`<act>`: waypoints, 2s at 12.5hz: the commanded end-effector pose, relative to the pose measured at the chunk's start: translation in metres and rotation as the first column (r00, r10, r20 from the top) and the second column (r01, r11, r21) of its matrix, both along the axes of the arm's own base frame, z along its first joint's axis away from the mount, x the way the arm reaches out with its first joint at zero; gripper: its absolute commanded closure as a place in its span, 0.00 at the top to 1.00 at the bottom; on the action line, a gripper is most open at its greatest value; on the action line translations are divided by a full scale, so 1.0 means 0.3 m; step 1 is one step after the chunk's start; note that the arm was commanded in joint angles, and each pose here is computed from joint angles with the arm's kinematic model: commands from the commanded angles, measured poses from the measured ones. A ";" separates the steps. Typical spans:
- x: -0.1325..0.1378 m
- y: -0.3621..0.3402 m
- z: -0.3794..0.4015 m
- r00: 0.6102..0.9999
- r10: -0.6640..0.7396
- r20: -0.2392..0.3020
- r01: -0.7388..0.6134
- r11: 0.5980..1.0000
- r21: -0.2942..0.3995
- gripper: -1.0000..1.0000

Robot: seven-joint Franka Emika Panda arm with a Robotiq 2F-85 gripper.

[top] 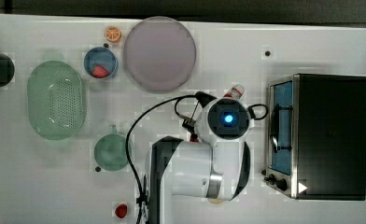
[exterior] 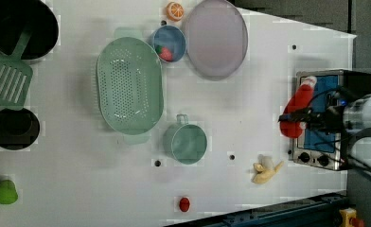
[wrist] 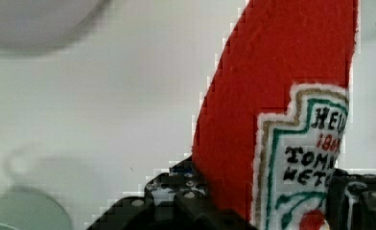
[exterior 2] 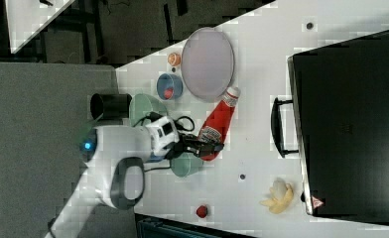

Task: Pick ketchup from plate and place it on table.

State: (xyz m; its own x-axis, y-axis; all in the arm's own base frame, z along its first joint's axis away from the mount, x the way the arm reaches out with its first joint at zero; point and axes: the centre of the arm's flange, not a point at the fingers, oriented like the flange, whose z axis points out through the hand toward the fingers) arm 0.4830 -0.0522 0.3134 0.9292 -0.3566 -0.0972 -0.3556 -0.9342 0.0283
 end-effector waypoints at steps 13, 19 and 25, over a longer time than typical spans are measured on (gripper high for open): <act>0.057 0.074 0.058 0.975 -0.091 0.203 0.094 0.996 -0.005 1.00; 0.101 0.149 0.492 0.934 -0.318 0.165 0.322 0.947 0.001 1.00; 0.128 0.130 0.842 0.934 -0.335 0.123 0.339 0.941 -0.012 1.00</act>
State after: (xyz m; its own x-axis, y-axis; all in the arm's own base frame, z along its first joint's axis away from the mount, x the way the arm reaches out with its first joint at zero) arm 0.5181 0.0037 0.5613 0.8053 -0.5915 0.0400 -0.5917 -0.8061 -0.0056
